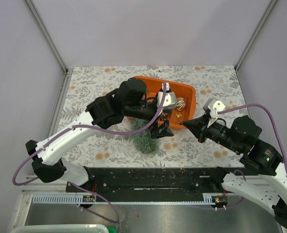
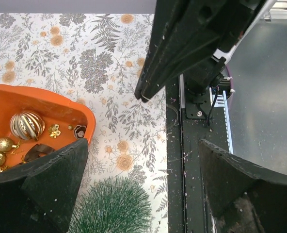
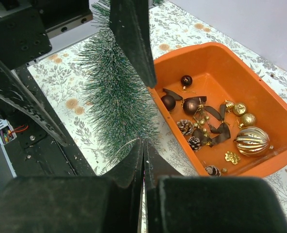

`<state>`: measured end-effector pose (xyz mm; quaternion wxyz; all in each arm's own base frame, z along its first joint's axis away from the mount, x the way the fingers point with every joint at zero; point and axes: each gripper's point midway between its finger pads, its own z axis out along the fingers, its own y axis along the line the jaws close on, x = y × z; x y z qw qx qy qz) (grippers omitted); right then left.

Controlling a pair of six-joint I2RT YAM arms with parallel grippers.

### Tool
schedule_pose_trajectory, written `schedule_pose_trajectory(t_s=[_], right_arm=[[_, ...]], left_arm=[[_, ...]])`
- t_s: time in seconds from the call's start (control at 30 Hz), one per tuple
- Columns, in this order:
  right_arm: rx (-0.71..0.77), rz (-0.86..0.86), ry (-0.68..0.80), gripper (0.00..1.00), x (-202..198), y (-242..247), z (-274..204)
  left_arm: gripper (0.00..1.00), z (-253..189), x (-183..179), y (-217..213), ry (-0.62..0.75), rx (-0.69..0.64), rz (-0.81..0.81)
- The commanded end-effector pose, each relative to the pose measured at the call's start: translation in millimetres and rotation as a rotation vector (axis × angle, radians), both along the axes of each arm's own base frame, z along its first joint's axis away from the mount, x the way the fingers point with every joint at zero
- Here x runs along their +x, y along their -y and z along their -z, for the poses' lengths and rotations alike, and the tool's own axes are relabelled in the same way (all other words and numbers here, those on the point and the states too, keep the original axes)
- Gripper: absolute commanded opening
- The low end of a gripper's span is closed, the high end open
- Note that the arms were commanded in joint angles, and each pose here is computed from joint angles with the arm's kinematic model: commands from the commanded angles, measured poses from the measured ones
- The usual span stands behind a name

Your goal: Decorate the small christmas tree

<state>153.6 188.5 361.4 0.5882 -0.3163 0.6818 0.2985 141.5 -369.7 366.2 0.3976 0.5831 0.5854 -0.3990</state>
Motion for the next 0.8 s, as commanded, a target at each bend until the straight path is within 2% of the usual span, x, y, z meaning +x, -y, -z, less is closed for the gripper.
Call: schedule_pose_trajectory(t_s=[0.0, 0.47, 0.67, 0.77], right_arm=[[0.008, -0.040, 0.056, 0.00, -8, 1, -18], [0.014, -0.039, 0.078, 0.00, -3, -3, -21], [0.023, -0.045, 0.082, 0.00, -2, -6, -22], [0.025, -0.049, 0.085, 0.00, -2, -7, -23]], left_arm=[[0.99, -9, 10, 22, -0.003, -0.061, -0.057], [0.93, 28, -11, 46, -0.161, -0.024, 0.002], [0.83, 26, -11, 57, -0.182, -0.040, 0.011], [0.71, 28, -9, 59, -0.178, -0.034, 0.013]])
